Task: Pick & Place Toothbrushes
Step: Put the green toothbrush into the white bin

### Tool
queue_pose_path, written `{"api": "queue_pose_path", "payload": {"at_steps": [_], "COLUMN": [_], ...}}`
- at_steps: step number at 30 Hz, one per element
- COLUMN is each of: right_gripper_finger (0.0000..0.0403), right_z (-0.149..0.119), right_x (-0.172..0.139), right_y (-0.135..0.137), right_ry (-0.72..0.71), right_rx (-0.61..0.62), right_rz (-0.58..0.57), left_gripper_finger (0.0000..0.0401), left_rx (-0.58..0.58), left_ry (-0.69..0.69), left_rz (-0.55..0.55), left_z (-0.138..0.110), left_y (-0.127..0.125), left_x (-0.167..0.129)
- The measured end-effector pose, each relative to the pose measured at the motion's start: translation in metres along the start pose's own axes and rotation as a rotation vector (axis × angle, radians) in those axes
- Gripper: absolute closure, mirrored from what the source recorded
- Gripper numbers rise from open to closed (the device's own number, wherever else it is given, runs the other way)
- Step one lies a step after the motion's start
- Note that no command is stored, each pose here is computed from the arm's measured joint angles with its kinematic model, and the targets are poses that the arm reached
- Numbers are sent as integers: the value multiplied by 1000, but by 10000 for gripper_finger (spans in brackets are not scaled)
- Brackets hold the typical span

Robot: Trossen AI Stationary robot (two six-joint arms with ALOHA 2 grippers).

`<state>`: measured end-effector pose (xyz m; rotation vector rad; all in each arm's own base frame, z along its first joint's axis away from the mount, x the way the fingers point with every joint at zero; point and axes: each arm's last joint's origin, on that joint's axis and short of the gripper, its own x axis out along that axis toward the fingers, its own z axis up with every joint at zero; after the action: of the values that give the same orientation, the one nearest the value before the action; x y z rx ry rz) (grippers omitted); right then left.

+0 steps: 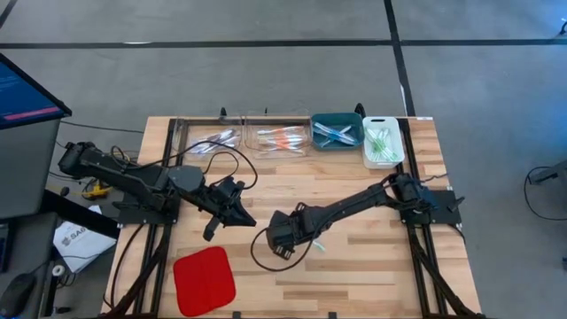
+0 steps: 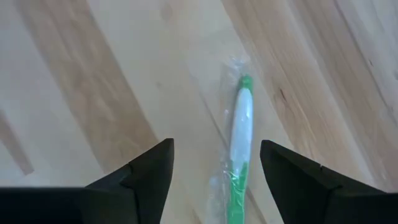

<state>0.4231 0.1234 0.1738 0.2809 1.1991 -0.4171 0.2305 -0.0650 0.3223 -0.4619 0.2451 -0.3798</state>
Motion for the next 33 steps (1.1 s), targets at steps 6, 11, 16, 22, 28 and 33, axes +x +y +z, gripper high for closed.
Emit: {"api": "queue_pose_path", "payload": {"at_steps": [6, 11, 16, 22, 28, 33], "right_gripper_finger": [168, 168, 168, 168, 168, 168], "right_z": [1, -7, -9, -19, -34, -34], "right_x": [3, 0, 0, 7, 3, 7], "right_y": [-3, 2, 0, -20, -35, -42], "right_ry": [8, 29, 40, 63, 30, 56], "right_rx": [30, 53, -17, -79, -46, -25], "right_rz": [0, -10, -42, -36, 46, 129], "left_gripper_finger": [401, 401, 401, 401, 401, 401], "left_rx": [-3, -22, -32, -40, -48, -50], "left_ry": [0, -8, -43, -101, -119, -123], "left_rz": [0, 7, 42, 115, 137, 136], "left_z": [0, 1, 8, 17, 20, 20], "left_y": [0, 2, 11, 28, 32, 32], "left_x": [0, 0, -2, -6, -7, -7]}}
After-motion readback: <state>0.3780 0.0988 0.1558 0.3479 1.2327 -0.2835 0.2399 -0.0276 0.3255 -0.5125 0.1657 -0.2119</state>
